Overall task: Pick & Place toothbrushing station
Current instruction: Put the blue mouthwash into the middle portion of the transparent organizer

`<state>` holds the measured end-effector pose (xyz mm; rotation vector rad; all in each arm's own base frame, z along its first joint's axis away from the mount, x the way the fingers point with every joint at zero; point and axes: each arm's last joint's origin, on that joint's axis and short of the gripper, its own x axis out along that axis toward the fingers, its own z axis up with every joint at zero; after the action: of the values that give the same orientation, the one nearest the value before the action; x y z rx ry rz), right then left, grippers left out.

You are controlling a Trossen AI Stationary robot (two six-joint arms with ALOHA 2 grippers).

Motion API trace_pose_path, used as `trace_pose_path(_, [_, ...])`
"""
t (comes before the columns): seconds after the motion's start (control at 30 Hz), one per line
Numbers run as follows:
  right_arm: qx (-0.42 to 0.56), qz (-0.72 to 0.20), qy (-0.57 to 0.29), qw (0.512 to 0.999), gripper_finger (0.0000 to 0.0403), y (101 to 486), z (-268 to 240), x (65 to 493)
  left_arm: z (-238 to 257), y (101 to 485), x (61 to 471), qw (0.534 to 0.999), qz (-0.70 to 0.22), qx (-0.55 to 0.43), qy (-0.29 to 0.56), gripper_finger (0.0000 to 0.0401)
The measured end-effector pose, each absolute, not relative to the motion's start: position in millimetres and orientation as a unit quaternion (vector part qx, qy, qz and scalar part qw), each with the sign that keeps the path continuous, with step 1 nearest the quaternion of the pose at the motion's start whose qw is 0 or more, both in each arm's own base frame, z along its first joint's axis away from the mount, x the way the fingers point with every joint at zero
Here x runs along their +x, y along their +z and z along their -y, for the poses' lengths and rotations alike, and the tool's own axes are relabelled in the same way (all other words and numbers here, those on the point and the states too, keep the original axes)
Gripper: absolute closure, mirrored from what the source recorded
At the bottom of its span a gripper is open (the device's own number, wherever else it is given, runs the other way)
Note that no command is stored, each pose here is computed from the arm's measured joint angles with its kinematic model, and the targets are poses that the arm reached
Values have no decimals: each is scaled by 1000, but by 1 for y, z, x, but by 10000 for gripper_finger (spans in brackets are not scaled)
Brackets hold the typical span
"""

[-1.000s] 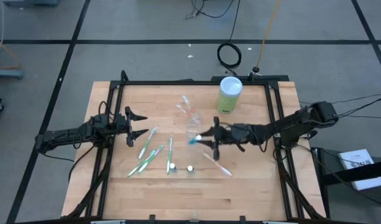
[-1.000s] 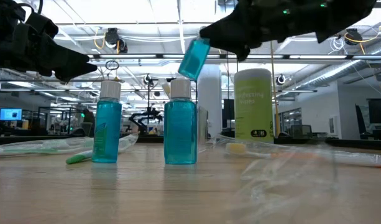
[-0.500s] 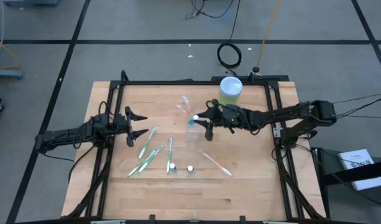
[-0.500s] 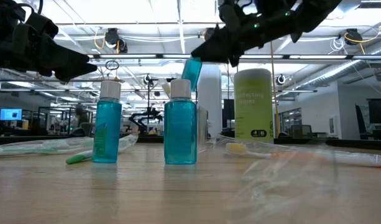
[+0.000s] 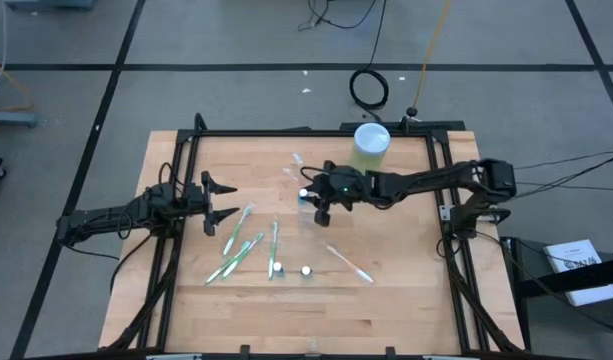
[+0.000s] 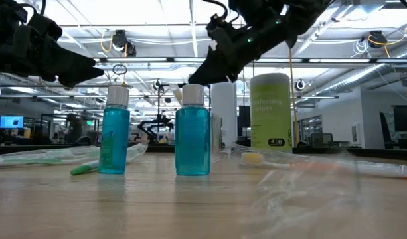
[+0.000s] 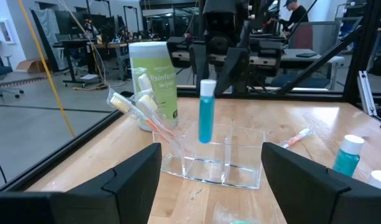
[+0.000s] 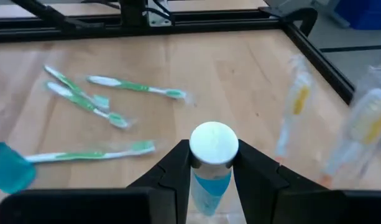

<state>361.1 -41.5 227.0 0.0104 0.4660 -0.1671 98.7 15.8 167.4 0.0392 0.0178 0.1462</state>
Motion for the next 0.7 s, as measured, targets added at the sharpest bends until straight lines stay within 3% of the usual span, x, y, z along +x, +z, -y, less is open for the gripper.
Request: trace_pose_path(0.7, [14,-284,-108,953,312,212,43,359,-16,167,99,997,-9,20,73,116])
